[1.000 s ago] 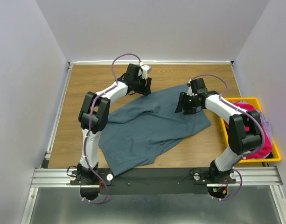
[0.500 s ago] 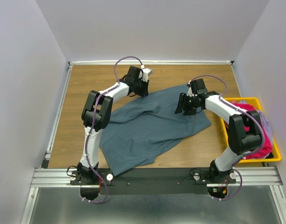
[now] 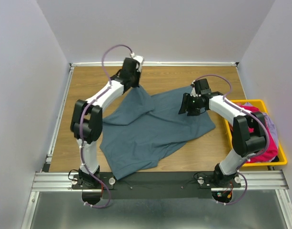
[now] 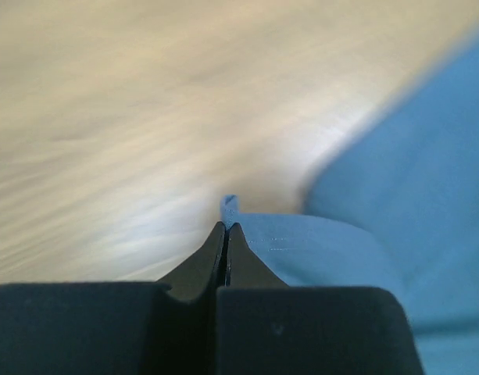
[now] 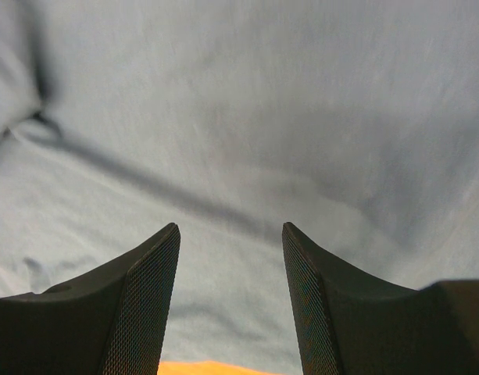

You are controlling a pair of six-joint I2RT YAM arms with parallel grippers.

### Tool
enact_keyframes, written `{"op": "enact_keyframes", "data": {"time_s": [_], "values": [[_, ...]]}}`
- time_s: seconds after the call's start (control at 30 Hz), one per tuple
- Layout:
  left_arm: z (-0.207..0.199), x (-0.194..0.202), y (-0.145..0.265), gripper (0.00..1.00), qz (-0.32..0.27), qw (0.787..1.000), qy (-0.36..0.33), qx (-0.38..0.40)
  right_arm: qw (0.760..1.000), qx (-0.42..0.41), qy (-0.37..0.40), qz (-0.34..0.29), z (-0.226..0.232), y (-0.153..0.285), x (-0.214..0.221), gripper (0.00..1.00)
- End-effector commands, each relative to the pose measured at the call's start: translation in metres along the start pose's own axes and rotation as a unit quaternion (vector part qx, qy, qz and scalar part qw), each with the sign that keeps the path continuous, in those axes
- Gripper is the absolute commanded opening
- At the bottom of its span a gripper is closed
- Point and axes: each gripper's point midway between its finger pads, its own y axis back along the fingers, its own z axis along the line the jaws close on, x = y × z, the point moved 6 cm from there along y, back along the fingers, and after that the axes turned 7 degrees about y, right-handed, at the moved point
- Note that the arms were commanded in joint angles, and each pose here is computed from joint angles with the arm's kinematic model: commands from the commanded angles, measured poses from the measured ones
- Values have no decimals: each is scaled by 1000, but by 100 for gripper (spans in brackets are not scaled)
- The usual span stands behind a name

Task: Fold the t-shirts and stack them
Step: Flatten the tshirt out

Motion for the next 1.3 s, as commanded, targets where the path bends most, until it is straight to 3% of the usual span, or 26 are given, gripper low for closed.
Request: {"op": "enact_keyframes", "data": {"time_s": [0.0,0.13,0.4,0.73,0.87,1.27], "values": [[65,-51,68,0,-109,967,55,-226,999,31,-1,-38,0,-4,-31,63],[85,-68,92,0,-146,948,68,-276,990,98,6,-98,-8,-5,-80,63],[110,-86,104,0,-174,927,87,-322,979,151,-12,-134,-42,-33,-137,63],[136,-84,84,0,-167,936,102,-294,971,187,13,-146,-89,-59,-170,59],[143,-79,79,0,-161,937,108,-291,973,174,41,-143,-96,-79,-181,54],[158,-68,69,0,-145,942,130,-272,983,82,95,-131,-88,-129,-197,56]]}}
